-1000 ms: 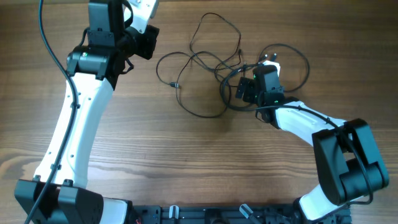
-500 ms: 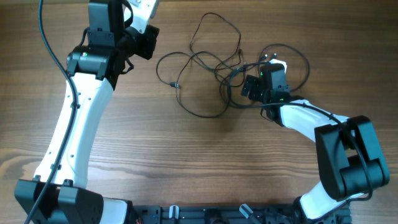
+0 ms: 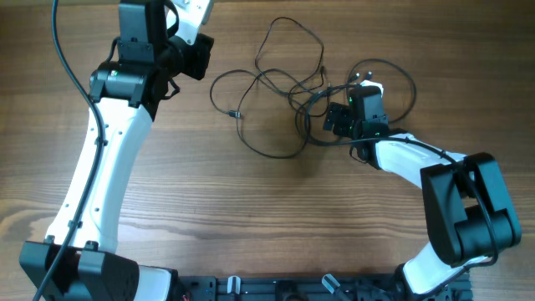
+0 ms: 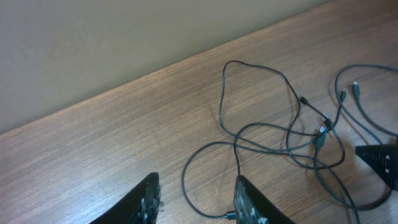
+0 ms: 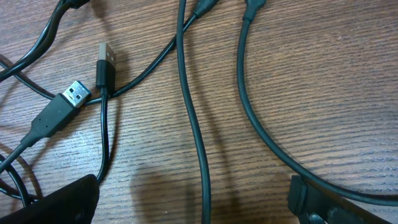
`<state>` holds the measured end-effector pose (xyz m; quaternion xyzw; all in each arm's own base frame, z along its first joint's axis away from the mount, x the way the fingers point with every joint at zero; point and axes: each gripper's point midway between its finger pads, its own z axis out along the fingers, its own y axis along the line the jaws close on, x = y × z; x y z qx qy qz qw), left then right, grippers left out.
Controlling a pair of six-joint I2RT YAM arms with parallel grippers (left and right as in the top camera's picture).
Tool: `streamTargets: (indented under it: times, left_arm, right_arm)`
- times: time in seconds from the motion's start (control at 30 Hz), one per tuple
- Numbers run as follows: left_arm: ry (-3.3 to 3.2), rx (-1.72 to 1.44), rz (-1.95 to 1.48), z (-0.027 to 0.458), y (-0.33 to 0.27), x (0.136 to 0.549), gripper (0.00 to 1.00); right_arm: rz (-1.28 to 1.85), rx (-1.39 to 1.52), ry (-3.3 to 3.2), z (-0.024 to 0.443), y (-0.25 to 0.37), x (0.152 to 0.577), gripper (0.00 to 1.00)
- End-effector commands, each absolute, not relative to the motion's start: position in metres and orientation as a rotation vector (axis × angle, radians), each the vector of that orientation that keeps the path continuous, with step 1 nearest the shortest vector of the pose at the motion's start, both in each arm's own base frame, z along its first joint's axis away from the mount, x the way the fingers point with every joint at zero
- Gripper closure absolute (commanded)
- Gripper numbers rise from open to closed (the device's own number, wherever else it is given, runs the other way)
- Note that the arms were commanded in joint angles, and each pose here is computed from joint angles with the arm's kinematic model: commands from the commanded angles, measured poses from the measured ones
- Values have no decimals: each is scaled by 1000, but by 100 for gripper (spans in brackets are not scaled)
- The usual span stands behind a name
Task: Untangle cables
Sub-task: 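Lower the right gripper onto the USB plug strands and grasp, then lift the grasped cable with the right gripper and pull it far right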
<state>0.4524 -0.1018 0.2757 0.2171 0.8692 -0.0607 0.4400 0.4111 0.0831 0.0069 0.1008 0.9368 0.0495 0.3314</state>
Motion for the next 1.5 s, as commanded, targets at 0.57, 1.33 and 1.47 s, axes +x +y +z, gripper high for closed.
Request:
streamTargets:
  times: [0.57,1.33,1.47]
  left_arm:
    - [2131,528,-154,288,-102,447,60]
    - [2119,531,-161,294,-102,444,60]
    - [2119,541,-181,294,-105,442,60]
  right_arm:
    - [158,255,2571,-18,88,391,95]
    - [287,158,2215,155,103,432,95]
    - [277,126,2194,194,102,429,95]
